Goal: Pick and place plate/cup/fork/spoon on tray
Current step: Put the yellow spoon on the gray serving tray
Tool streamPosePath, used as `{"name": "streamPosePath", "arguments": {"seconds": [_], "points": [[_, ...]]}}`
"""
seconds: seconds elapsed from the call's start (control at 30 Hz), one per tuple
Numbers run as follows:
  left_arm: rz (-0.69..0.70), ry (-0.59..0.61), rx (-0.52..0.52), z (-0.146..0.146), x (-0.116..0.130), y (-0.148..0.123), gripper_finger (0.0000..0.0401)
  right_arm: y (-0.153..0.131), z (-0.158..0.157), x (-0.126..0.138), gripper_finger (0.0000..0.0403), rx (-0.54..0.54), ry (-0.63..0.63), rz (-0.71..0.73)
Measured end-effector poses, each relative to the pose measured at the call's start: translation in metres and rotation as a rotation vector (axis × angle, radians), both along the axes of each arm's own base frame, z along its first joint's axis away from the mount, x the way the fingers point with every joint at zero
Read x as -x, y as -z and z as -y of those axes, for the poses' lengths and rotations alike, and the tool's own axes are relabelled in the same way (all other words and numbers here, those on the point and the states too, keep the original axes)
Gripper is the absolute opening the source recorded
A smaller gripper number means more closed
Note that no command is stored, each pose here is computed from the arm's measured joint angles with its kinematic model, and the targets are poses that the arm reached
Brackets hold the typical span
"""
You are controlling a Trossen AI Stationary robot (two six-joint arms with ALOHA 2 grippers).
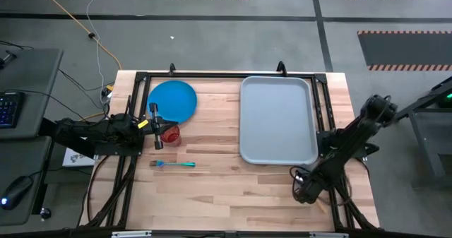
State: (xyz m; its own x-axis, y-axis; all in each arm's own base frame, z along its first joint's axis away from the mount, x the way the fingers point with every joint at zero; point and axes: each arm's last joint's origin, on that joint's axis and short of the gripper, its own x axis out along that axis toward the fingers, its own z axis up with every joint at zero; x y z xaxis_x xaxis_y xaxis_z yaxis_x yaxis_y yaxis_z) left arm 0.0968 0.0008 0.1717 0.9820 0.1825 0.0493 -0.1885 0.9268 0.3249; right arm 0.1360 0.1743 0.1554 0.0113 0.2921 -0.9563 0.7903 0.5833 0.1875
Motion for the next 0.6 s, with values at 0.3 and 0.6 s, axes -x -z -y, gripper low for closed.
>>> {"name": "streamPosePath", "arguments": {"seconds": [0.3, 0.6], "points": [[0.0, 0.001, 0.0, 0.0, 0.0, 0.0, 0.0003, -0.066, 0.026, -0.013, 0.0006, -0.082, -0.152, 0.614], [0.0, 0.0, 0.0, 0.0, 0.0, 0.0, 0.0003, -0.097, 0.078, -0.067, 0.0005, 0.14, -0.194, 1.089]]}}
